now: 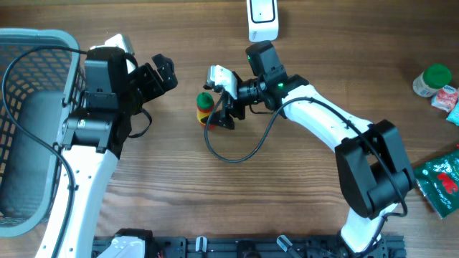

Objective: Scan the item barcode
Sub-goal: 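Move the right gripper to the red sauce bottle and grasp it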

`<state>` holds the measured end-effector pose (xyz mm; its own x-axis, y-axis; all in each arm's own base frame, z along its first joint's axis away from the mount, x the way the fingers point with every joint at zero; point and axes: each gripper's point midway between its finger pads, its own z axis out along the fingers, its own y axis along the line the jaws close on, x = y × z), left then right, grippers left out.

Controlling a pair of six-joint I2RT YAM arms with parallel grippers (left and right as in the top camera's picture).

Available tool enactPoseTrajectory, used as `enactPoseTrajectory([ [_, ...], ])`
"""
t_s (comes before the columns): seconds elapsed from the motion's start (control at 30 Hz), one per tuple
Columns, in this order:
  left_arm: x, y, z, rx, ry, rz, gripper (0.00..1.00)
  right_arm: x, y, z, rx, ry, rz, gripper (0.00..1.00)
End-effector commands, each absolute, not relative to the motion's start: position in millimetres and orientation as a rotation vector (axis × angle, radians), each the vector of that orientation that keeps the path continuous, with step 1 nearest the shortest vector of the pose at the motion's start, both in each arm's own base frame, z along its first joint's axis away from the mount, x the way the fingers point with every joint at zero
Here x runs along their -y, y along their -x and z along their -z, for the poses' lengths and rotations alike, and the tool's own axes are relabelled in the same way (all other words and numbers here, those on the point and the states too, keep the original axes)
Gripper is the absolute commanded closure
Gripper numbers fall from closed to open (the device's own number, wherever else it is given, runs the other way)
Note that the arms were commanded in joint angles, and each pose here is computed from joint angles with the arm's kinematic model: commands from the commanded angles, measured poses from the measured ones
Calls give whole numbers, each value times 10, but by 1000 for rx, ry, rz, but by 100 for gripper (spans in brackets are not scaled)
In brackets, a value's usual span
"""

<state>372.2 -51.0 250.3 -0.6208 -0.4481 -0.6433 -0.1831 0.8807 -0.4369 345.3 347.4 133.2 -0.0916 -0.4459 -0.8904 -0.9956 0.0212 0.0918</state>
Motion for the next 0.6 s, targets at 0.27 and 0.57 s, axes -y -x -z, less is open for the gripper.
enactPoseTrajectory([
  [0.27,473,-3740,-2506,-2238,441,399,0,-3678,-3478,-1071,-1613,1436,-1190,27],
  [0.57,473,-3740,-2506,-2238,442,399,0,-3647,-3529,-1073,-1691,1366,-1228,64],
])
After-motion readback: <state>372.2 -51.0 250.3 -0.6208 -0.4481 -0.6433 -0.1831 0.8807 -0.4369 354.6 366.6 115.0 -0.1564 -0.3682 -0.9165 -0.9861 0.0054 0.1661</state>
